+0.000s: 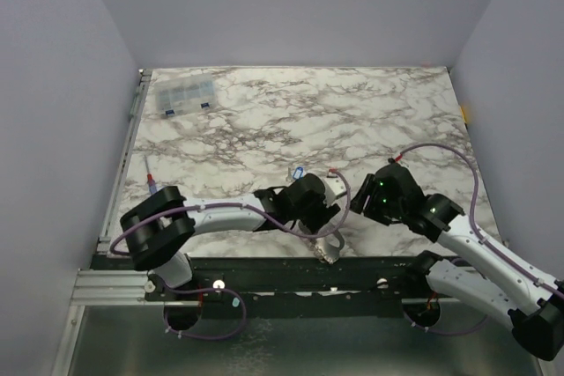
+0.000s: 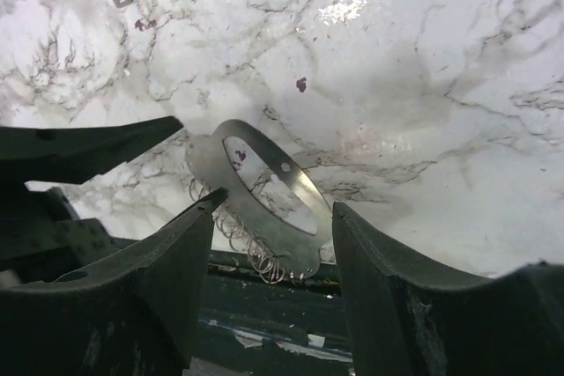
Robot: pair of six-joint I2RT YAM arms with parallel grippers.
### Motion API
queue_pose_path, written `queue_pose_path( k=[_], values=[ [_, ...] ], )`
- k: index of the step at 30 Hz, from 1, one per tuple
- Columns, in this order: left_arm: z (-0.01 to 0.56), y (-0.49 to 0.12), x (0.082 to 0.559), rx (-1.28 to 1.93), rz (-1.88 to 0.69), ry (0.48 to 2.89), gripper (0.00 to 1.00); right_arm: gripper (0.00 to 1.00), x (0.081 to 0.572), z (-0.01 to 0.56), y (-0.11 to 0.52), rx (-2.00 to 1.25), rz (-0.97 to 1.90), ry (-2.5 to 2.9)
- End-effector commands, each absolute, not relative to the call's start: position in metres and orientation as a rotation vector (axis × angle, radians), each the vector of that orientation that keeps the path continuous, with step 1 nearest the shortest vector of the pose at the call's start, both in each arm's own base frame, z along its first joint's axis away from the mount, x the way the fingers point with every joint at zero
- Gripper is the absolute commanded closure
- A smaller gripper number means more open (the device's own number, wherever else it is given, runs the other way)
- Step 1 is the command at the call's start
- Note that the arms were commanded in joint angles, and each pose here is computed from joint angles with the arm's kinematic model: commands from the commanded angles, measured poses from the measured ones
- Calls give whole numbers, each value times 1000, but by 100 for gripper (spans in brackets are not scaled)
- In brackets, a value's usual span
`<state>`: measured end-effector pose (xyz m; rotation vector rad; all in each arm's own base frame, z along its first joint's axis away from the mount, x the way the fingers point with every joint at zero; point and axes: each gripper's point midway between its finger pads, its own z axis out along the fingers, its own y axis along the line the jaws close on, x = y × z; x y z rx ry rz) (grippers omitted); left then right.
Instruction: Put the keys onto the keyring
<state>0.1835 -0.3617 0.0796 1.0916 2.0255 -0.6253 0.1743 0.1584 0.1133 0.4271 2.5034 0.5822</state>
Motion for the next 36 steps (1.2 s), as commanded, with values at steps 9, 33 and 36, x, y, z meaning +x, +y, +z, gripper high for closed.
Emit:
queue_pose_path(
  k=[9, 33, 36],
  values=[
    [8, -343, 193, 1413, -298, 2111, 40, 39, 188, 136, 142, 406, 539, 2345],
    [10, -274, 279, 892, -19, 2308, 48, 38, 202, 141, 155, 321, 547, 2340],
    [35, -281, 281, 845, -83, 2265, 42, 38, 199, 132, 165, 245, 587, 2366]
  ],
)
